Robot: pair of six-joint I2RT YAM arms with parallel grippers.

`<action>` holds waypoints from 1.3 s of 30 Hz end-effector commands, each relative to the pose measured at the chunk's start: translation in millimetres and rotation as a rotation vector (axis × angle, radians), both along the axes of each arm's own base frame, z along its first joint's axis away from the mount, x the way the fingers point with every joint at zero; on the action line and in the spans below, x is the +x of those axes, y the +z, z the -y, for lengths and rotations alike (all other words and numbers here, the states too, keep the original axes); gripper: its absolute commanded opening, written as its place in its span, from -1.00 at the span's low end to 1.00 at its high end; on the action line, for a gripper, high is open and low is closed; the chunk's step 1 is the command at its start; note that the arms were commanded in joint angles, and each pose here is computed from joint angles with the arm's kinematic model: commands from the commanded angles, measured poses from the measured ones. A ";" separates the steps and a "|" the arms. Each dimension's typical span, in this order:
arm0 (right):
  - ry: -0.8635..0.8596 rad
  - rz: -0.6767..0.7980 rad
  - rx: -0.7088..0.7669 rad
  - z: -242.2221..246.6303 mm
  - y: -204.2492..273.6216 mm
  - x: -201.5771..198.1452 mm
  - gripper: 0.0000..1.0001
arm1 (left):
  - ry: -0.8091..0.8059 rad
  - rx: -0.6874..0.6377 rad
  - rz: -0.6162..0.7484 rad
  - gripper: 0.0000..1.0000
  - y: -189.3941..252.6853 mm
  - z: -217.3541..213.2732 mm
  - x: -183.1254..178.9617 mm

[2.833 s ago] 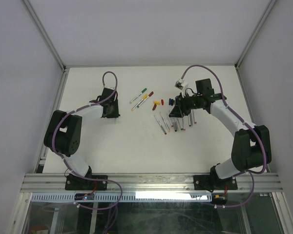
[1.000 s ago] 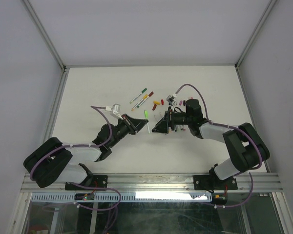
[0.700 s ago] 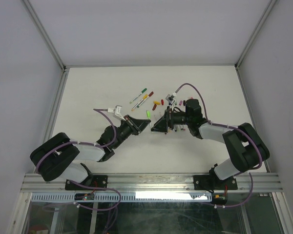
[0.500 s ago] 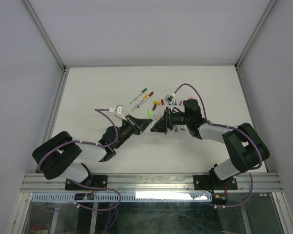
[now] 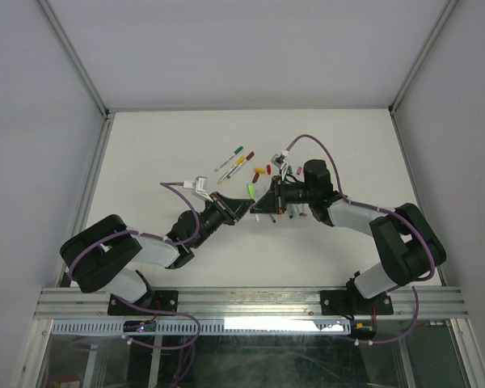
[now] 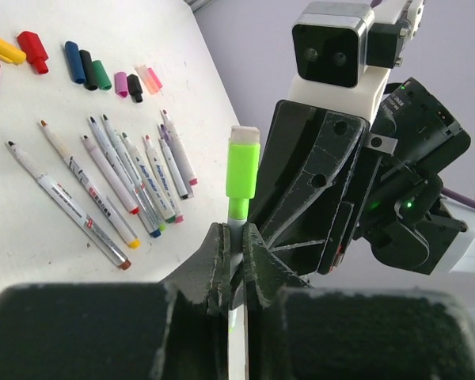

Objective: Open the pen caps
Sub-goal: Pick up the pen from the center of the board.

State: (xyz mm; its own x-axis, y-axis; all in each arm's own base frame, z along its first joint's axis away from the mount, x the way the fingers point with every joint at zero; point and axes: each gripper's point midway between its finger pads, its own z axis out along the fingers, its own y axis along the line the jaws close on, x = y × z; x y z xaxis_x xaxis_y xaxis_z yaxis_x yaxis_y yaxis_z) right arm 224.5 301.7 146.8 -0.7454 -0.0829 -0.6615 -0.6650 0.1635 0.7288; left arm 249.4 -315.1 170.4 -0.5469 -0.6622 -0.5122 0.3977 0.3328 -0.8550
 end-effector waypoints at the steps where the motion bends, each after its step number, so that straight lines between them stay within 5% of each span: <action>1: 0.070 0.055 0.034 -7.4 16.8 -4.2 -0.91 | 0.027 -0.099 0.090 -1.00 41.6 -3.8 0.5; 11: 0.104 0.020 0.023 -9.3 16.3 -6.5 -1.00 | 0.009 -0.103 0.111 -0.91 45.9 -1.3 -1.7; 23: 0.082 -0.013 0.007 -5.6 19.2 2.4 -1.00 | 0.039 -0.079 0.126 0.16 56.0 -16.4 -6.1; 29: 0.256 0.077 0.012 1.3 26.3 -15.2 -1.00 | 0.018 -0.036 0.197 0.92 68.9 -28.9 -7.7; 34: 0.271 0.120 -0.001 3.6 27.5 -16.1 -1.00 | -0.066 -0.022 0.178 0.96 74.7 -29.6 -2.8; 39: 0.269 0.137 -0.003 4.0 29.2 -16.0 -1.00 | -0.103 0.000 0.103 0.61 69.4 -17.8 3.7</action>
State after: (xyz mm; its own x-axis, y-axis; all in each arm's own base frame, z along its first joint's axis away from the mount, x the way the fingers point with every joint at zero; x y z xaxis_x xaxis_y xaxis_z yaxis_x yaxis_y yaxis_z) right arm 206.9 298.0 157.6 -0.6696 -0.2779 -0.6888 -0.7213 0.0220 0.6923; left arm 258.0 -280.4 226.8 -0.4951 -0.6555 -0.5703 0.4908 0.3306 -0.8061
